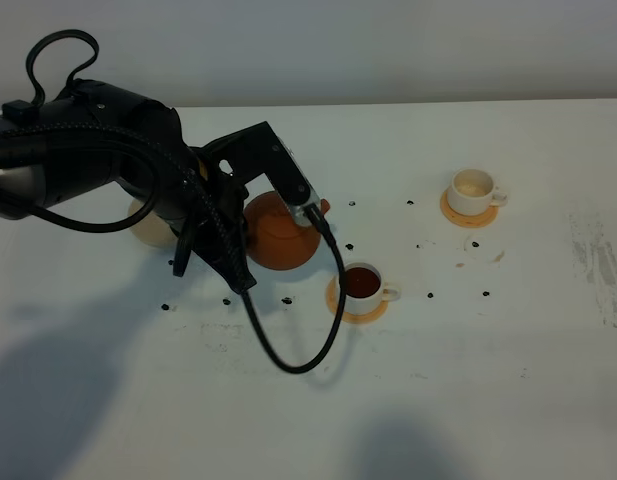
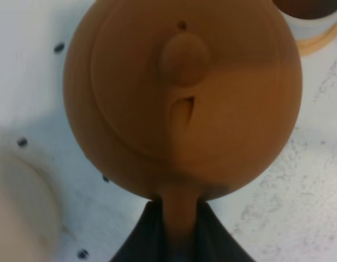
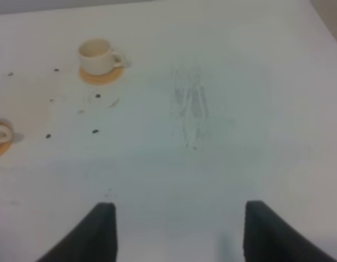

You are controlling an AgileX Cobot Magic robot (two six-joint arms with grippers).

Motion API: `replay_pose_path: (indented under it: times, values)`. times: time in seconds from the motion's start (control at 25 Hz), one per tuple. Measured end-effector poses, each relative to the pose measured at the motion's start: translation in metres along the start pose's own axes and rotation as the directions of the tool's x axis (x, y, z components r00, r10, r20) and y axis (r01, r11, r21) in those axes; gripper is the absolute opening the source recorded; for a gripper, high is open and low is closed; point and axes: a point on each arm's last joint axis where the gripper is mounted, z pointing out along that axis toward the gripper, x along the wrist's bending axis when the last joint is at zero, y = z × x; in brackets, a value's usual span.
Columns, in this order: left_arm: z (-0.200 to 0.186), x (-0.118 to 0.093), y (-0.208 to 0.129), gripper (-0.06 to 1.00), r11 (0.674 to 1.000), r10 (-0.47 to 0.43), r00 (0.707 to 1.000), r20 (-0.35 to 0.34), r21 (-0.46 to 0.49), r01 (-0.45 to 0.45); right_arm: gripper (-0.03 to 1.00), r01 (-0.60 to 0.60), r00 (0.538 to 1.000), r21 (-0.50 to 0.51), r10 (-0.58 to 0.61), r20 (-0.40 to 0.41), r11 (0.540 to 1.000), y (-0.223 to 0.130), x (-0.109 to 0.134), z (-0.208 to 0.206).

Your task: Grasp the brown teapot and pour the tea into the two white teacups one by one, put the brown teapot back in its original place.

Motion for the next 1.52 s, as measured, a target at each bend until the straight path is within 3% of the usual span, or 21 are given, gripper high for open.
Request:
replay_pose_path:
  times: [0.28, 0.56, 1.04, 1.32, 1.52]
  values:
    - [0.021, -0.003, -0.004, 0.08, 0.986, -0.157, 0.987, 0.031, 0.060, 0.155, 0.49, -0.002, 1.000, -0.001, 0.002, -0.005, 1.000, 0.000, 0.000, 0.000]
    - [0.049, -0.007, -0.009, 0.08, 0.970, -0.218, 0.974, 0.065, 0.122, 0.209, 0.49, -0.003, 1.000, -0.001, 0.003, -0.006, 1.000, 0.000, 0.001, 0.000]
    - [0.045, -0.005, -0.003, 0.08, 0.971, -0.231, 0.971, 0.055, 0.068, 0.228, 0.49, -0.003, 1.000, -0.001, 0.003, -0.006, 1.000, 0.000, 0.001, 0.000]
    - [0.016, 0.020, 0.032, 0.08, 0.979, -0.194, 0.981, -0.024, -0.073, 0.191, 0.49, -0.003, 1.000, -0.001, 0.003, -0.006, 1.000, 0.000, 0.001, 0.000]
    - [0.013, 0.039, 0.065, 0.08, 0.987, -0.108, 0.992, -0.066, -0.124, 0.100, 0.49, -0.003, 1.000, -0.001, 0.003, -0.006, 1.000, 0.000, 0.001, 0.000]
